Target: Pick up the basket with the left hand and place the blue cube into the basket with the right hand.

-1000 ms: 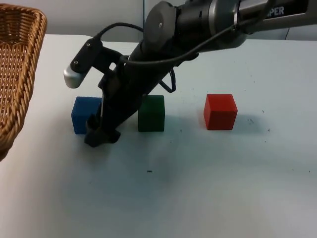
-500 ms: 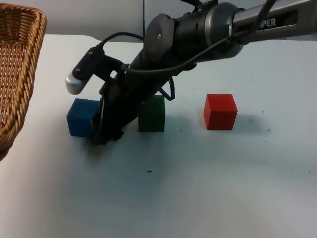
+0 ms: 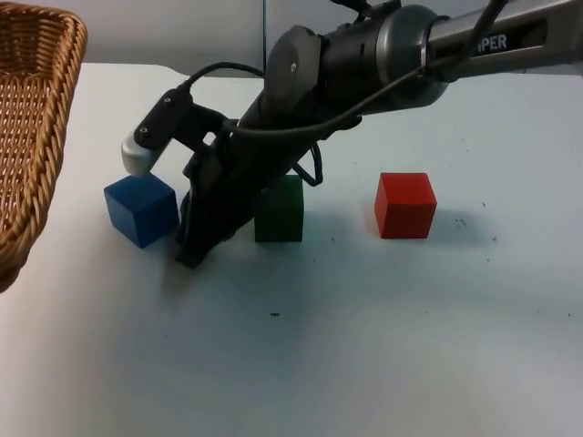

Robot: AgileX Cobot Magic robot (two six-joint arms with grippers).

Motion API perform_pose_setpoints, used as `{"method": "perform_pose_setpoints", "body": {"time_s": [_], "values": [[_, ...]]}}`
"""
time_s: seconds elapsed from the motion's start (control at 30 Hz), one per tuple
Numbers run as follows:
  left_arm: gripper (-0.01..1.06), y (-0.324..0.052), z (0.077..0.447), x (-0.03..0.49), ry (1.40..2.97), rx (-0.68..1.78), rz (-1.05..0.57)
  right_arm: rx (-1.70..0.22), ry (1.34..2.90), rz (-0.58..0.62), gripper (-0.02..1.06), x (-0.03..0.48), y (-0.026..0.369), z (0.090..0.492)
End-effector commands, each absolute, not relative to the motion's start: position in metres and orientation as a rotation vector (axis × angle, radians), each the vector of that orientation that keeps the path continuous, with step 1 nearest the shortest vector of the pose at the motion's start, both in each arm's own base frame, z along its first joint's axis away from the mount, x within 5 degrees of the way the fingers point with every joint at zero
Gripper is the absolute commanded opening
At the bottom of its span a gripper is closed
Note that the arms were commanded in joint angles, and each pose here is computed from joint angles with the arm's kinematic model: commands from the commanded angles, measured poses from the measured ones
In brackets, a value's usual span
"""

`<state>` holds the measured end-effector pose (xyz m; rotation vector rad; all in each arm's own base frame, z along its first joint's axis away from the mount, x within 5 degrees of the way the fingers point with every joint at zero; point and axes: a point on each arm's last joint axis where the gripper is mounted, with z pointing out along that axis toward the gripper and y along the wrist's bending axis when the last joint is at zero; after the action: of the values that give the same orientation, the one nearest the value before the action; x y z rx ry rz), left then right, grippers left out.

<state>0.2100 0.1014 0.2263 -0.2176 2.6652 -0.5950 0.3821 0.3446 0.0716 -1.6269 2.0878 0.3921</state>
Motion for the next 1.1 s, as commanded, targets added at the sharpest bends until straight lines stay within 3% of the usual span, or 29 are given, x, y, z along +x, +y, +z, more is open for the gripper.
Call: {"method": "perform_pose_setpoints", "body": {"time_s": [0.0,0.13,0.27,0.3,0.4,0.8,1.07], "values": [[0.00,0.099,0.232,0.212,2.631,-0.226,-0.638,-1.639,2.087,0.404,0.09,0.384,0.341,0.085],[0.00,0.098,0.232,0.212,2.629,-0.227,-0.646,-1.595,2.111,0.417,0.26,0.387,0.337,0.096],[0.00,0.098,0.232,0.212,2.628,-0.228,-0.650,-1.525,2.111,0.421,0.64,0.391,0.336,0.105],[0.00,0.098,0.232,0.212,2.628,-0.228,-0.650,-1.525,2.111,0.421,0.64,0.391,0.336,0.105],[0.00,0.098,0.233,0.213,2.625,-0.230,-0.653,-1.451,2.098,0.450,0.91,0.392,0.343,0.106],[0.00,0.091,0.233,0.216,2.620,-0.191,-0.674,-1.371,1.986,0.428,0.92,0.377,0.375,0.111],[0.00,0.088,0.233,0.217,2.626,-0.172,-0.676,-1.250,2.090,0.456,0.86,0.378,0.378,0.084]]}}
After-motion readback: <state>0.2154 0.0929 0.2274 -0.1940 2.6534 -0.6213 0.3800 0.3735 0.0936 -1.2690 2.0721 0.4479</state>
